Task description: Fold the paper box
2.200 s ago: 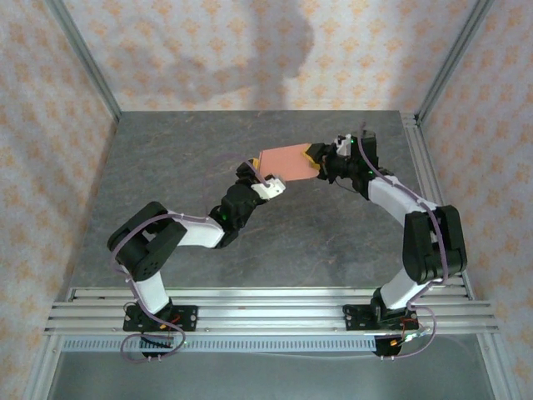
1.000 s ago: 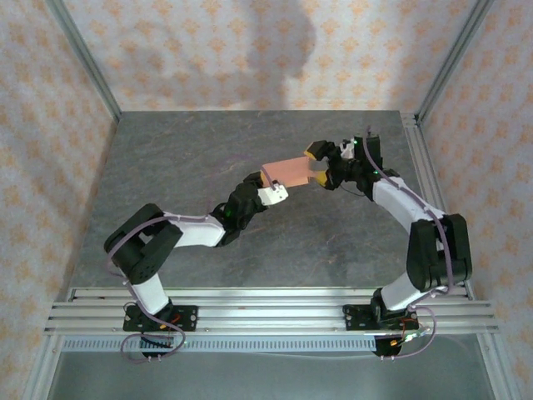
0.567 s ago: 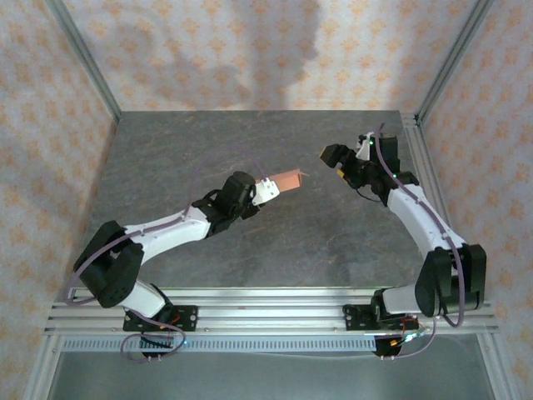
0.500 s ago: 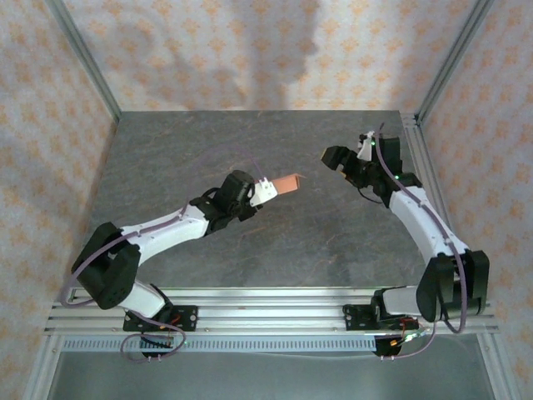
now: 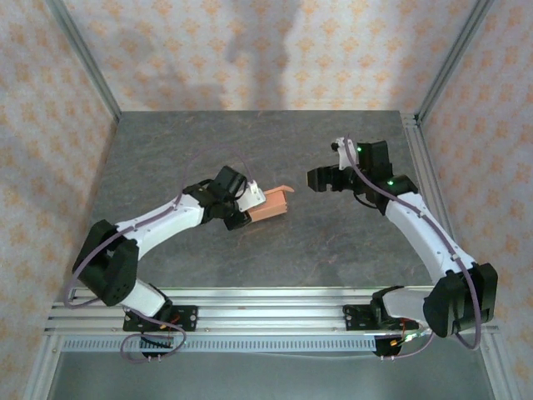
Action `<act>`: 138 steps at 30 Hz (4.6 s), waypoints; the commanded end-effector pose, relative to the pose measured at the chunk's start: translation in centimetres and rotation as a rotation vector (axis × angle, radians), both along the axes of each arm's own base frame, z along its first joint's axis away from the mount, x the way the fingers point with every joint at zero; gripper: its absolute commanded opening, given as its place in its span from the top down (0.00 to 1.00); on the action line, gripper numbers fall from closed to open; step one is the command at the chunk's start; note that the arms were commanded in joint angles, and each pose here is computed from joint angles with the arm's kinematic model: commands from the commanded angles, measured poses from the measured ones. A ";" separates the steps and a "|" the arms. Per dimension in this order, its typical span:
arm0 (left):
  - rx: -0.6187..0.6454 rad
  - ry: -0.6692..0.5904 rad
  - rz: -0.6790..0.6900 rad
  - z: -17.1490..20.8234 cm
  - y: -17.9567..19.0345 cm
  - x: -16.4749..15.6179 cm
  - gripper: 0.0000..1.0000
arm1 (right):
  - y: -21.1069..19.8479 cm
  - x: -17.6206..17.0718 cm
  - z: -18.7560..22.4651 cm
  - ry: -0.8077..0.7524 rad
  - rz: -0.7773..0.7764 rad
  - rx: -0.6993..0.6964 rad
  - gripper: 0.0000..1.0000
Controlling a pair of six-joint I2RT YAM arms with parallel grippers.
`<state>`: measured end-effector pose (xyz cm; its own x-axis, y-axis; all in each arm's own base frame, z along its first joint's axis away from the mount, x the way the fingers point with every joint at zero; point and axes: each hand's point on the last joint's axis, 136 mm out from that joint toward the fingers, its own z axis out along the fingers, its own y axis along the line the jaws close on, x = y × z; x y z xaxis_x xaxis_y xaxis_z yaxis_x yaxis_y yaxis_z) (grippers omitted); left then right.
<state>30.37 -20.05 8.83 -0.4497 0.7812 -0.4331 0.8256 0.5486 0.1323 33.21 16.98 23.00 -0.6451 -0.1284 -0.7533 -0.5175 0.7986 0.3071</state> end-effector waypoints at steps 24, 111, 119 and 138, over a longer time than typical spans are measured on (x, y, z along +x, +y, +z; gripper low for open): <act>0.036 0.252 -0.027 -3.8 -0.3 -1.7 0.67 | 6.6 0.4 -6.3 -0.014 0.491 -0.367 0.56; 0.131 0.247 -0.010 -4.5 -1.4 -1.1 0.66 | 4.2 2.8 -7.9 0.207 0.101 -0.295 0.66; 0.130 0.254 -0.011 -4.7 -1.4 -1.2 0.66 | 4.9 2.4 -8.8 0.253 0.154 -0.283 0.67; 0.140 0.249 -0.012 -4.4 -1.4 -1.0 0.66 | 4.7 2.2 -7.0 0.281 0.070 -0.264 1.00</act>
<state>32.09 -23.46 8.02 -0.4914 0.7883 -0.3703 0.8393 0.5421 0.0402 35.28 22.08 14.25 -0.7841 -0.3919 -0.4812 -0.5472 0.8024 0.2382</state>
